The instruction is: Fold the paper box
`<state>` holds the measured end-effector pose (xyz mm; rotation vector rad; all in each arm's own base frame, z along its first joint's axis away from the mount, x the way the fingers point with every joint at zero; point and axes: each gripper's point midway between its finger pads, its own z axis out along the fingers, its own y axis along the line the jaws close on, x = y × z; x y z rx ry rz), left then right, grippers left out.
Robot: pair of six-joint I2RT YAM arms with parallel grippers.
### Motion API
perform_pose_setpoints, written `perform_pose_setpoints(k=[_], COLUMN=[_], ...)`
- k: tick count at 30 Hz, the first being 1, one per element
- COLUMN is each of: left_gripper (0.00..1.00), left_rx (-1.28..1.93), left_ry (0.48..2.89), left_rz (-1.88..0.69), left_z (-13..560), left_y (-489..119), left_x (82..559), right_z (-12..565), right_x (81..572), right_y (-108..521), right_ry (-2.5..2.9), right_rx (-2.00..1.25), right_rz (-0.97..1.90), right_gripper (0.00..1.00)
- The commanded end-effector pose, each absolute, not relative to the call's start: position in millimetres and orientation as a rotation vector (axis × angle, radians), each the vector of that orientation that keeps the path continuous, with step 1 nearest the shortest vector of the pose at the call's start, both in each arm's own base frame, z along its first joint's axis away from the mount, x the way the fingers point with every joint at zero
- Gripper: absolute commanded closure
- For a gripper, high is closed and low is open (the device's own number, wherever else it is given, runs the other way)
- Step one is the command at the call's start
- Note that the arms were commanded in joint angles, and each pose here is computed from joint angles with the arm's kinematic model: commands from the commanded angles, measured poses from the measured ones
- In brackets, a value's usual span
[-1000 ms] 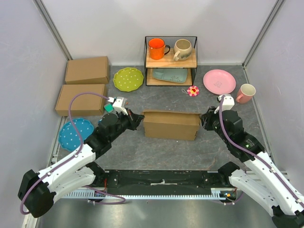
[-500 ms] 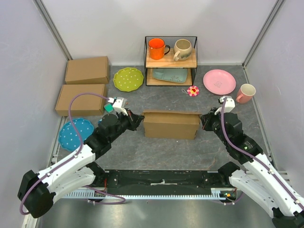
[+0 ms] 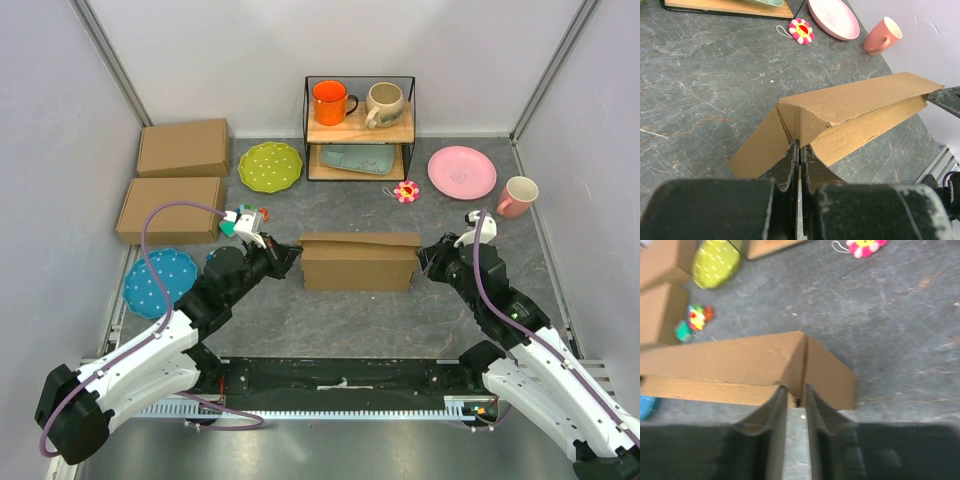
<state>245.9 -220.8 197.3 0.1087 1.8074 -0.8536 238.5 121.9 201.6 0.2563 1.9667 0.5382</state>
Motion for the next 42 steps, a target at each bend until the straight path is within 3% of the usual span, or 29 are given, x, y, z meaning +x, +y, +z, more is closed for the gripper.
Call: perform_pose_setpoints(k=[1,3,10,24,29,42], left_gripper=[0.98,0.98,0.98,0.98,0.98,0.98], left_rx=[0.122,0.127,0.126,0.121,0.120,0.127], left_ry=[1.946,1.942,1.940,1.939,1.938,1.938], left_rz=[-0.782,-0.778,-0.763,-0.765,-0.766,-0.759], left_z=[158.7,161.2,160.3,163.9,166.0,168.0], left_y=[-213.0,-213.0,-210.8,-212.0,-213.0,-212.5], left_x=[238.1,238.9,239.6,241.2,242.5,242.8], right_z=[210.5,227.9,280.1,254.8,244.5,219.0], right_x=[225.0,223.7,230.3,229.8,224.9,221.5], right_y=[107.7,105.3,109.5,121.3,126.6,123.6], right_ry=[2.018,1.989,1.900,1.953,1.988,2.059], right_rx=[0.260,0.202,0.117,0.085,0.040,0.017], right_rz=[0.471,0.455,0.466,0.506,0.524,0.478], right_gripper=[0.62,0.52,0.43,0.49,0.57,0.51])
